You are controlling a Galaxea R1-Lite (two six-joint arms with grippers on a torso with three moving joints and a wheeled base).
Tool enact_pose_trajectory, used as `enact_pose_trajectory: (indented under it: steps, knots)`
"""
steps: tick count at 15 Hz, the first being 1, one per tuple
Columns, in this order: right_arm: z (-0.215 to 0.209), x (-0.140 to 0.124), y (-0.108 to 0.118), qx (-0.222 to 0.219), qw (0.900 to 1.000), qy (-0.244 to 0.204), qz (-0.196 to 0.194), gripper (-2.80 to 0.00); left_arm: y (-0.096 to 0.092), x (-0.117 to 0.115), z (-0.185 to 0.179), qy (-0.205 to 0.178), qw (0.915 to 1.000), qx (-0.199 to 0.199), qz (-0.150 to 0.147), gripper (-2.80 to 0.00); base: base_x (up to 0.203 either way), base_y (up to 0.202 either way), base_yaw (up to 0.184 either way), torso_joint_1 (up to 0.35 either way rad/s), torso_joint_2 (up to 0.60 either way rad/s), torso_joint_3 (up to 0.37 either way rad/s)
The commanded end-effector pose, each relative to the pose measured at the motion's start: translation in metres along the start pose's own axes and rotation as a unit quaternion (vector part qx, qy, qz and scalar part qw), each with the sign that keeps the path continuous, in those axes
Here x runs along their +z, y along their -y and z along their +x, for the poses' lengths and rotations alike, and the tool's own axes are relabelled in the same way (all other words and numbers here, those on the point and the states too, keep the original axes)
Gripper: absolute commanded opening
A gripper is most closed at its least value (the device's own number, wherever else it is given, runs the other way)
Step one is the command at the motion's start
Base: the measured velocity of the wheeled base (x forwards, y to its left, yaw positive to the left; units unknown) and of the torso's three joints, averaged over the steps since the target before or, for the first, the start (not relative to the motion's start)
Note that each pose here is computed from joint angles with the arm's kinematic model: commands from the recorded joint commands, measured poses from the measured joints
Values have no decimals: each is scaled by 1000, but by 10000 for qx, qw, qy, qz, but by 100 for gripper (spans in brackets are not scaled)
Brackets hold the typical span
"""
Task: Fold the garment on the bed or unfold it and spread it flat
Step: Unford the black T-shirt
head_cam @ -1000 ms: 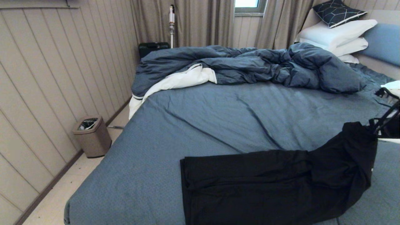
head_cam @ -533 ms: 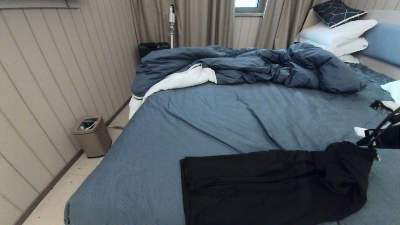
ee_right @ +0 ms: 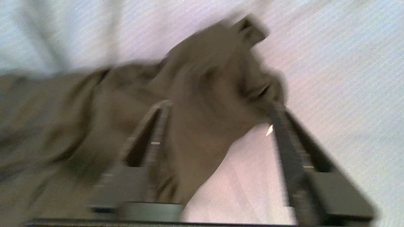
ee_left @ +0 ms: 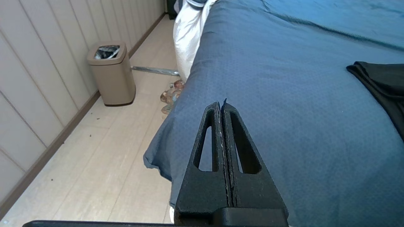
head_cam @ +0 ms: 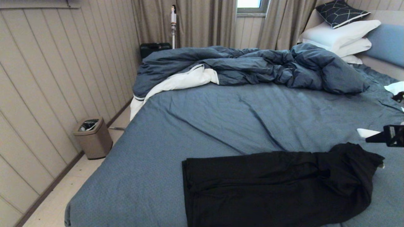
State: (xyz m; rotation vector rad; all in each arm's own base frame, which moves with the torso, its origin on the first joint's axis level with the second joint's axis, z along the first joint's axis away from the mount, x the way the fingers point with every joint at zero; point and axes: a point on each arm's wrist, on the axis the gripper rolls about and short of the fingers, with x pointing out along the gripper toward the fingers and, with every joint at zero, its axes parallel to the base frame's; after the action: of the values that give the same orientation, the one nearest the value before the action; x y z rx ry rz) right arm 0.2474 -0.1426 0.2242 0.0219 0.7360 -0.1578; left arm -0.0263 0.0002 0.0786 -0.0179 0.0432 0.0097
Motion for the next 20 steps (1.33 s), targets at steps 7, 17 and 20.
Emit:
enact_pose_trajectory:
  steps: [7,17,20]
  knots:
    - [-49,-27,-85,1469,9843,-673,-708,-280,0,0,0,21,10000,7,-9,-280,0,0,0,0,0,0]
    - [-36,-31,-145,2306,9624,-1194,-793,-280,0,3,1,-285,9996,45,60,-280,0,0,0,0,0,0]
    - [-37,-29,-144,2297,9634,-1160,-757,-280,1,51,11,-565,9980,14,-276,-280,0,0,0,0,0,0]
